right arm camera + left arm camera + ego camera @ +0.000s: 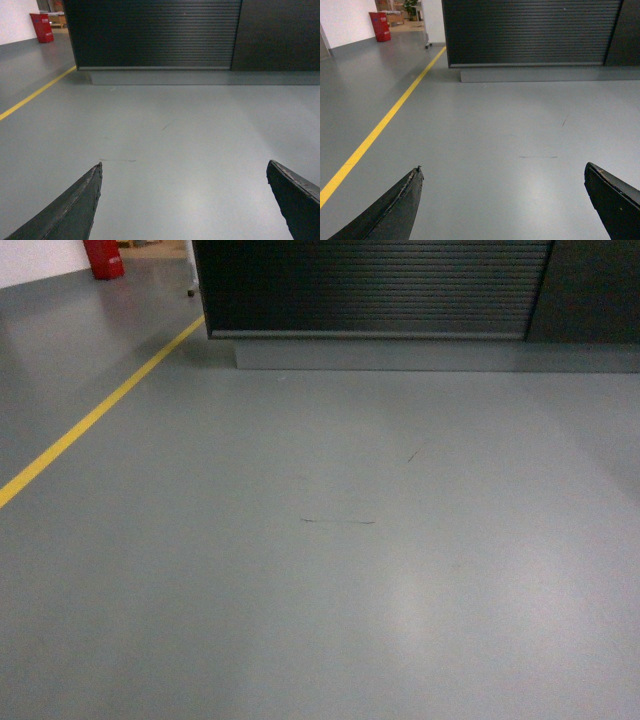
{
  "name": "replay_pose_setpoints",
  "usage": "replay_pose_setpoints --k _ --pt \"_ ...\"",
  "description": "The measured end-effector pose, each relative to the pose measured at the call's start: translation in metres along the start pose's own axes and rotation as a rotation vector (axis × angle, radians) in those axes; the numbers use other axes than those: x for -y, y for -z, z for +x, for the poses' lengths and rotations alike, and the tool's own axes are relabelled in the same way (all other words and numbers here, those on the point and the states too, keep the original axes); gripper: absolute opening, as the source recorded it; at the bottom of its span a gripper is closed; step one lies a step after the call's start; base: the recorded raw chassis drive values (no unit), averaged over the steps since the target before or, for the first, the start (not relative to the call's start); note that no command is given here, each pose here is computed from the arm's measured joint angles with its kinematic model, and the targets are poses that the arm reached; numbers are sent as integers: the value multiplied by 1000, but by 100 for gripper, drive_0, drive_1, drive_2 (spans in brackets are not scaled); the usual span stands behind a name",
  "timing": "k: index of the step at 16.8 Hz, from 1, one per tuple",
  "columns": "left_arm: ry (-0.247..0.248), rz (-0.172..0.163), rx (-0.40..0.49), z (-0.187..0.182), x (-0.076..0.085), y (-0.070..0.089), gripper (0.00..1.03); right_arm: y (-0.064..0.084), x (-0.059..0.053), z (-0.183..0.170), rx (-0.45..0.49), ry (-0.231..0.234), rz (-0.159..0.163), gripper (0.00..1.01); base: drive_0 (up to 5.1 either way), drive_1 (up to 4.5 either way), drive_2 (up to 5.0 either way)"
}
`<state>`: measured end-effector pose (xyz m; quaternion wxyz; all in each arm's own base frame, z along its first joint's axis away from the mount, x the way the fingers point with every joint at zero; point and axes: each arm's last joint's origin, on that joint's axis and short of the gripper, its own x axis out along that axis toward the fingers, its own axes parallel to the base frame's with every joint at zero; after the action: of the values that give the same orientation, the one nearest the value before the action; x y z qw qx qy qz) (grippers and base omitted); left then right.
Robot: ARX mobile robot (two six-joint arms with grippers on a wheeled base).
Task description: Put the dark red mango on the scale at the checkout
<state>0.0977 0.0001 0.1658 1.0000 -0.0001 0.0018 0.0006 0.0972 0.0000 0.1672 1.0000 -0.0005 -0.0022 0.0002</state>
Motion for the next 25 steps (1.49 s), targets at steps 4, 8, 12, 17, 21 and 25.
replay_pose_setpoints --k 4,8,12,17,21,25 --pt "0 0 0 0 0 0 98 0 0 0 0 0 0 98 0 0 0" --pt "0 0 0 0 0 0 98 0 0 0 0 0 0 98 0 0 0" --pt "0 0 0 0 0 0 98 0 0 0 0 0 0 98 0 47 -48" --pt "0 0 0 0 0 0 98 0 0 0 0 0 0 98 -3 431 -436" --pt "0 0 0 0 0 0 98 0 0 0 -2 0 0 98 -4 429 -438" --pt "0 0 -1 0 0 0 98 0 0 0 -1 0 0 98 1 434 -432"
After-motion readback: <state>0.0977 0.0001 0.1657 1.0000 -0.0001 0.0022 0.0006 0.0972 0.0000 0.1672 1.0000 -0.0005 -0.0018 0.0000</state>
